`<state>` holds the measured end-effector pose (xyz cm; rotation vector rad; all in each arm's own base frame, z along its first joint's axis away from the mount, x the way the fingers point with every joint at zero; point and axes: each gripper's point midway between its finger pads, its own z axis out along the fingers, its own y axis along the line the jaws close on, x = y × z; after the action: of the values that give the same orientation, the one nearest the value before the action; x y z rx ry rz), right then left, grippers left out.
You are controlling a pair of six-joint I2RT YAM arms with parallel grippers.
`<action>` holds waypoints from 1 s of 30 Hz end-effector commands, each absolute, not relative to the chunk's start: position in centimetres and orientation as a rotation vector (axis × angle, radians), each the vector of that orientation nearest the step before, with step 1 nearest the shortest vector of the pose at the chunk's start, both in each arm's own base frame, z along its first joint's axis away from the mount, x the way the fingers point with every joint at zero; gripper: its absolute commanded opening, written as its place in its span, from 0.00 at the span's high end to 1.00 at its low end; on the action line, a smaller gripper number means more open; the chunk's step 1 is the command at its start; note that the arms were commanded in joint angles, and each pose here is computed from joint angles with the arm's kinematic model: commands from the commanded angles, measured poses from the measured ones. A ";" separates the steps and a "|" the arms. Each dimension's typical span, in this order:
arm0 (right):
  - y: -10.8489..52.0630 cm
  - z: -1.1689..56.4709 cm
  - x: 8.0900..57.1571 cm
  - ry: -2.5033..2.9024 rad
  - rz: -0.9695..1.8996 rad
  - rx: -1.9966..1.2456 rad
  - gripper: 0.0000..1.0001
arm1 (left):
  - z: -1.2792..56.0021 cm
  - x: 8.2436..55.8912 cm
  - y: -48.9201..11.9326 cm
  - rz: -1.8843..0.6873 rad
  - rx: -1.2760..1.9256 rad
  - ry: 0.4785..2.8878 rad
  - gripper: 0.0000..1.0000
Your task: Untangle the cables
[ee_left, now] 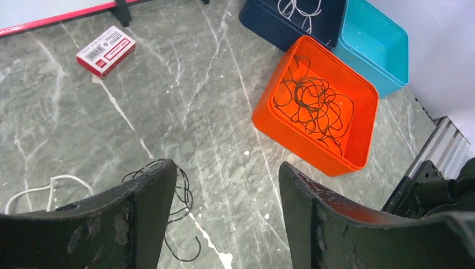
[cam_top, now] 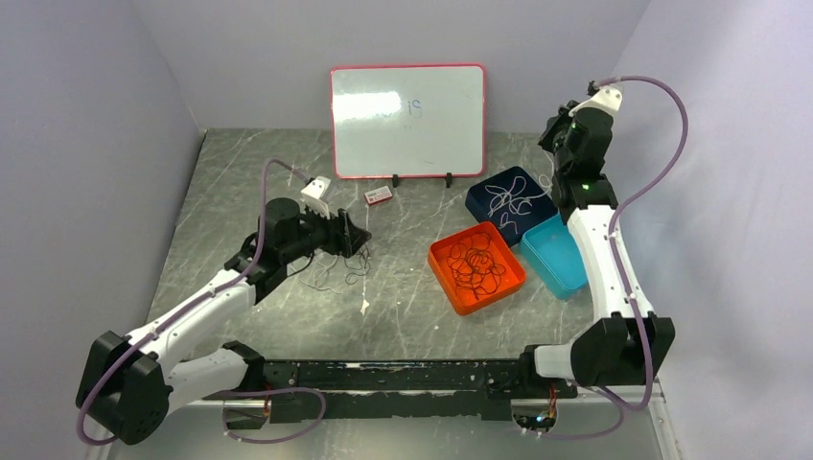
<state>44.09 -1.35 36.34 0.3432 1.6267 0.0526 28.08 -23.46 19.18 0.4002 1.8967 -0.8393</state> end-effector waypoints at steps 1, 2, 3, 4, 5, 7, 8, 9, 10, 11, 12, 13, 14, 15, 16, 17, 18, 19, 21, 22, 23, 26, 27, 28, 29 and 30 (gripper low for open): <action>-1.2 35.4 45.2 1.623 0.108 0.323 1.00 | 20.2 28.3 -22.4 -0.771 0.371 1.888 0.28; -1.3 34.6 45.4 1.640 0.108 0.325 1.00 | 20.2 28.3 -22.4 -0.769 0.369 1.890 0.27; -1.4 33.7 45.6 1.658 0.108 0.329 1.00 | 20.2 28.3 -22.3 -0.769 0.366 1.891 0.26; -1.5 32.7 45.7 1.677 0.107 0.335 1.00 | 20.3 28.3 -22.3 -0.769 0.365 1.891 0.26; -1.6 31.5 45.9 1.700 0.110 0.343 1.00 | 20.3 28.2 -22.3 -0.770 0.367 1.891 0.26; -1.4 29.2 46.5 1.751 0.128 0.355 1.00 | 20.3 28.2 -22.4 -0.776 0.370 1.893 0.27; -1.1 27.6 47.0 1.788 0.142 0.357 1.00 | 20.2 28.2 -22.5 -0.780 0.374 1.894 0.28; -0.9 26.3 47.3 1.818 0.159 0.359 1.00 | 20.2 28.1 -22.6 -0.787 0.378 1.894 0.28; -0.5 25.2 47.6 1.841 0.182 0.356 1.00 | 20.2 28.1 -22.8 -0.796 0.383 1.894 0.28; -0.1 24.1 47.8 1.863 0.207 0.362 1.00 | 20.2 28.1 -23.0 -0.807 0.387 1.894 0.28; 0.2 23.0 47.9 1.881 0.226 0.367 1.00 | 20.2 28.1 -23.2 -0.816 0.392 1.893 0.28; 0.3 21.9 48.0 1.902 0.238 0.371 1.00 | 20.2 28.1 -23.3 -0.823 0.396 1.897 0.28; 0.4 20.9 48.0 1.922 0.243 0.383 1.00 | 20.2 28.2 -23.4 -0.826 0.398 1.899 0.28; 0.4 19.9 48.0 1.942 0.246 0.395 1.00 | 20.2 28.3 -23.5 -0.828 0.398 1.902 0.28; 0.4 18.9 47.9 1.961 0.246 0.406 1.00 | 20.2 28.4 -23.6 -0.829 0.400 1.904 0.28; 0.3 17.9 47.8 1.983 0.244 0.417 1.00 | 20.2 28.4 -23.6 -0.830 0.400 1.906 0.28; 0.2 16.9 47.8 2.003 0.240 0.429 1.00 | 20.2 28.4 -23.7 -0.832 0.402 1.905 0.28; 0.2 16.0 47.7 2.024 0.240 0.440 1.00 | 20.3 28.5 -23.8 -0.837 0.401 1.902 0.28; 0.0 14.5 47.5 2.058 0.233 0.465 1.00 | 20.6 28.4 -24.0 -0.852 0.411 1.889 0.29; -0.2 13.7 47.5 2.074 0.225 0.477 1.00 | 20.6 28.5 -24.1 -0.857 0.414 1.887 0.29; -0.3 13.0 47.4 2.090 0.220 0.485 1.00 | 20.8 28.5 -24.2 -0.861 0.418 1.884 0.29; -0.3 11.0 47.5 2.148 0.217 0.488 1.00 | 20.9 28.5 -24.4 -0.867 0.426 1.884 0.29; -0.2 10.4 47.6 2.168 0.216 0.484 1.00 | 20.8 28.5 -24.4 -0.865 0.427 1.886 0.29; -0.2 9.5 47.6 2.193 0.212 0.480 1.00 | 20.8 28.5 -24.3 -0.863 0.426 1.889 0.29; -0.2 8.9 47.7 2.214 0.206 0.477 1.00 | 20.7 28.5 -24.3 -0.859 0.425 1.890 0.29; -0.2 8.3 47.7 2.233 0.200 0.473 0.99 | 20.7 28.5 -24.2 -0.855 0.424 1.892 0.30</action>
<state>47.47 0.08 10.39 0.4722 2.1613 0.2116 28.29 -23.50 18.69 0.3980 1.9488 -0.8269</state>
